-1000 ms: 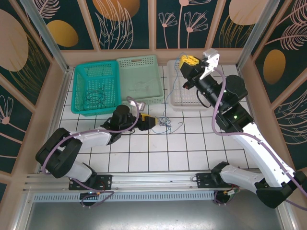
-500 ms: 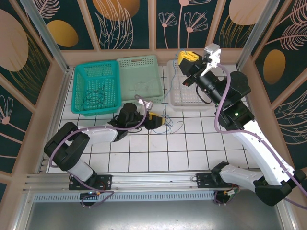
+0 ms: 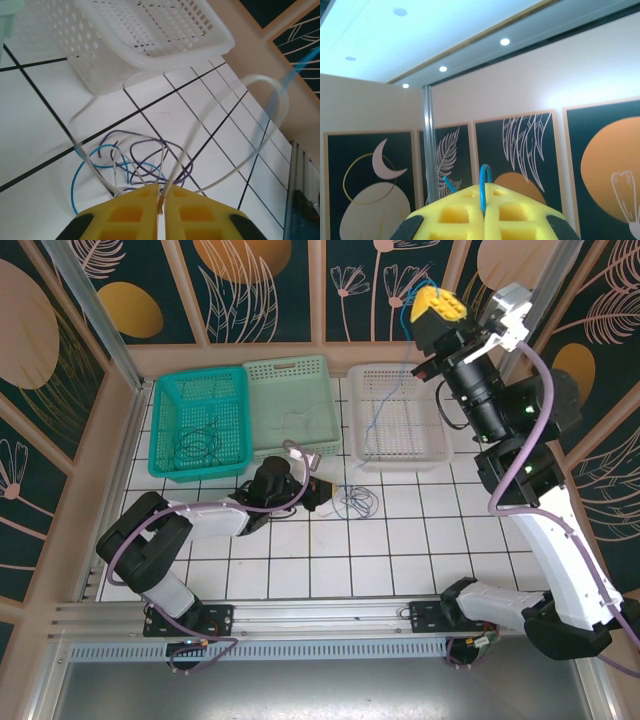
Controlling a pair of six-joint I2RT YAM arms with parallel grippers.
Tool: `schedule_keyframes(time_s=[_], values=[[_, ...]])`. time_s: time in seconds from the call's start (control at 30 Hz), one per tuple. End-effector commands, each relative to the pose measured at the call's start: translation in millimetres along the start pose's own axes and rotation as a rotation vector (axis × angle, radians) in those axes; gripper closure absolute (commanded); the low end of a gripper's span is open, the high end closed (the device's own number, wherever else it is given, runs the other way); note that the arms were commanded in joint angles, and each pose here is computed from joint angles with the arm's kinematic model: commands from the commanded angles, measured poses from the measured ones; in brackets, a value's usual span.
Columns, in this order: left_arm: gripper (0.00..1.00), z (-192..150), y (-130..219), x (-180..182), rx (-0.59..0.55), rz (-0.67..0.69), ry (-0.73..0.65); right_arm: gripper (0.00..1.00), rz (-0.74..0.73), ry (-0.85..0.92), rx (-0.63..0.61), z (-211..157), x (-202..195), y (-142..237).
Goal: Untangle the cables
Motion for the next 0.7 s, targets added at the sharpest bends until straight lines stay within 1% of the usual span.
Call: schedule_keyframes(time_s=[0.0,0.07,0.17,0.3,0.37,0.5,0.6,0.67], values=[[0.91,-15.4,-5.3,12.1,0.051,0.051,0.015,1.0,-0.02,0.015,0.001,7.6,-2.1,-4.3],[0.92,-16.9,-6.6,13.0,0.056,0.05,0.016,1.0,-0.03,0.022,-0.002,9.7,-3.2,-6.8],[0.92,-20.1,-7.4,17.5,0.074,0.082,0.013,1.0,-0.063,0.054,-0.017,14.2,-7.2,-10.9],[0.9,-25.9,-5.8,28.6,0.109,0.172,0.006,1.0,-0.119,0.118,-0.005,12.8,-14.8,-20.8],[0.87,-26.9,-4.4,31.6,0.116,0.2,-0.001,1.0,-0.164,0.16,-0.009,10.9,-21.8,-24.1],[0.87,-30.5,-3.2,33.2,0.139,0.213,-0.017,1.0,-0.212,0.215,-0.088,24.7,-27.7,-29.3],[0.91,-32.9,-2.2,33.8,0.147,0.214,-0.025,1.0,-0.243,0.235,-0.171,39.1,-29.6,-35.9],[0.92,-34.4,-1.8,34.0,0.149,0.21,-0.025,1.0,-0.275,0.262,-0.235,49.7,-40.1,-38.1]])
Point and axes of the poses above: each hand's point on the last joint's axis, 136 mm out from that joint toward the fingers, its own y axis back along the fingers, its own x axis along the line the jaws close on, z = x × y, the point moved 6 cm from there along y, back along the fingers, and after that the axes turned 5 degrees about -y, right-handed, at the moved point
